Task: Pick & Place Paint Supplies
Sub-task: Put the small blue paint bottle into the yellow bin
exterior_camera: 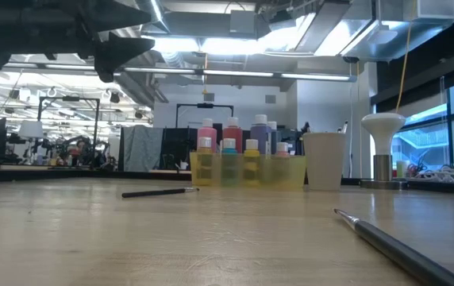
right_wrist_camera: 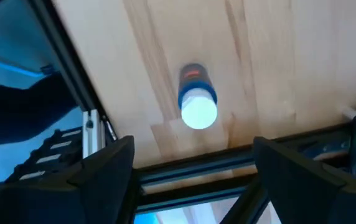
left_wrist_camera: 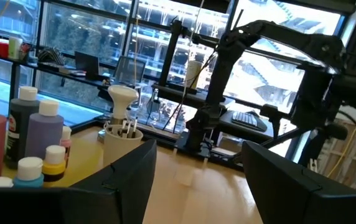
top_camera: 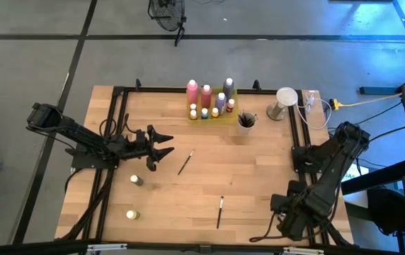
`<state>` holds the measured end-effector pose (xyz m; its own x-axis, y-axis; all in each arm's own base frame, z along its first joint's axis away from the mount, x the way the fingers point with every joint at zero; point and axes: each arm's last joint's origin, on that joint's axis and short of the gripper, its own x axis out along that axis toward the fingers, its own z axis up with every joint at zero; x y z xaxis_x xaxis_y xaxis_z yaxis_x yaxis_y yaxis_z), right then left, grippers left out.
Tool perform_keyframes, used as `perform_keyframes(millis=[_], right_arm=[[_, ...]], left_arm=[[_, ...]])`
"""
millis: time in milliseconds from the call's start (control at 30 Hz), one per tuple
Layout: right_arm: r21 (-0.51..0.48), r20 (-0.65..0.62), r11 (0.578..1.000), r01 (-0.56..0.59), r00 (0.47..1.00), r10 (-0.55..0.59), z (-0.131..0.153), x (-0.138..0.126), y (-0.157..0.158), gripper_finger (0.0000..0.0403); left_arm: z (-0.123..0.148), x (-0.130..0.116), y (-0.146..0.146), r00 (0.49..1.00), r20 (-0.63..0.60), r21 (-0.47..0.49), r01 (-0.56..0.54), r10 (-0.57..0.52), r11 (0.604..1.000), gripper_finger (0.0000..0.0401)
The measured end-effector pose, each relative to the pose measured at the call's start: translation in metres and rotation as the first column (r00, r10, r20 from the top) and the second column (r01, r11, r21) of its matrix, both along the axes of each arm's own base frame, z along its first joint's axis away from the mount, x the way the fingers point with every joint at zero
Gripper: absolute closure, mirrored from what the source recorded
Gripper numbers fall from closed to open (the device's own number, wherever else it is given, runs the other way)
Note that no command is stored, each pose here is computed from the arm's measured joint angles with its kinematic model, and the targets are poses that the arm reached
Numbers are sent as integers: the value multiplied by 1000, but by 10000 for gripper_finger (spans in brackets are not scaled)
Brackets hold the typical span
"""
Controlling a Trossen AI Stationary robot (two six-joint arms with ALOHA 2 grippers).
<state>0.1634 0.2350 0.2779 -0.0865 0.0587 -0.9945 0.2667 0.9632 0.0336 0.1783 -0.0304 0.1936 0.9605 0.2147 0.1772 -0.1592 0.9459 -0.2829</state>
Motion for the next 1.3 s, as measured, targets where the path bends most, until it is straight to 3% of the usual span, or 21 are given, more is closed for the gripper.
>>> perform_keyframes(millis=[933,1300], right_arm=[[-55,-34,991,121,992,-123,-24,4,8,75],[-60,-35,994,93,995,-96,-27,3,7,75]], left_arm=[[0,0,-2,998,-2,28,56,-56,998,171],[0,0,-4,991,5,18,131,-131,991,171]])
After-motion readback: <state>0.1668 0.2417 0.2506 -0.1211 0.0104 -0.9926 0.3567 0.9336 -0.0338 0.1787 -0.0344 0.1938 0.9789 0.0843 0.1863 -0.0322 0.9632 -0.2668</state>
